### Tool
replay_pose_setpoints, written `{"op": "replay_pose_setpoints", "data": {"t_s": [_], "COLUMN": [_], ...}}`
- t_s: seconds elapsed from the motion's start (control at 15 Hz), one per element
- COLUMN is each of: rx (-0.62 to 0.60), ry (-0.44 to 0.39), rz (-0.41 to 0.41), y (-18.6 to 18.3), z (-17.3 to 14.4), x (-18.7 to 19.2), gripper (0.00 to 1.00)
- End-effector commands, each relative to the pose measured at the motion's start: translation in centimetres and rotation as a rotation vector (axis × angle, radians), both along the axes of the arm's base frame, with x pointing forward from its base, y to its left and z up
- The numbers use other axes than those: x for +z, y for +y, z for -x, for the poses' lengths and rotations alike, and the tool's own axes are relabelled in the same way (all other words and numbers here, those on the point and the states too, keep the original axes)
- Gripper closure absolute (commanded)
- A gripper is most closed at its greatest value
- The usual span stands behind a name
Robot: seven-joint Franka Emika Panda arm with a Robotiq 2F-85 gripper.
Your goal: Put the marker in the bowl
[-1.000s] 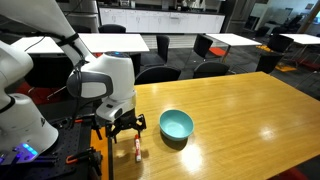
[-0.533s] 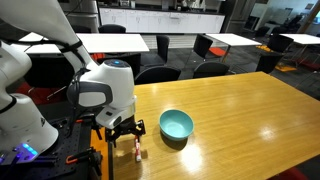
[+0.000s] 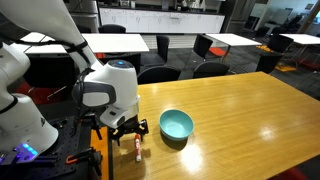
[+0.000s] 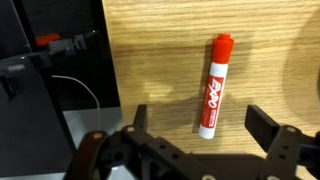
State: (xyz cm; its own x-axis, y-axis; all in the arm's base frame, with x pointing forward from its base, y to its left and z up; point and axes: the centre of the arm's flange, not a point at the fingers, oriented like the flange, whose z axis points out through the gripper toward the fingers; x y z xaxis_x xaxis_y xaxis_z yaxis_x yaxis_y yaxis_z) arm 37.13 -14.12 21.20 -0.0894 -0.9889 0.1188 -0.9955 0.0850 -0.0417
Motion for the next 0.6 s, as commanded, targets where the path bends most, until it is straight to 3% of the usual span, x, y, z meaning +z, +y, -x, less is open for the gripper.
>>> {"op": "replay_pose_setpoints", "data": {"t_s": [0.0, 0.53], "rx": [-0.007, -0.026], "ry": [-0.009, 0.009], "rz": [-0.021, -0.035], "y": [-0.6, -1.2], "z": [-1.6, -3.1], "x": [-0.2, -1.6], "gripper": [0.0, 0.0]}}
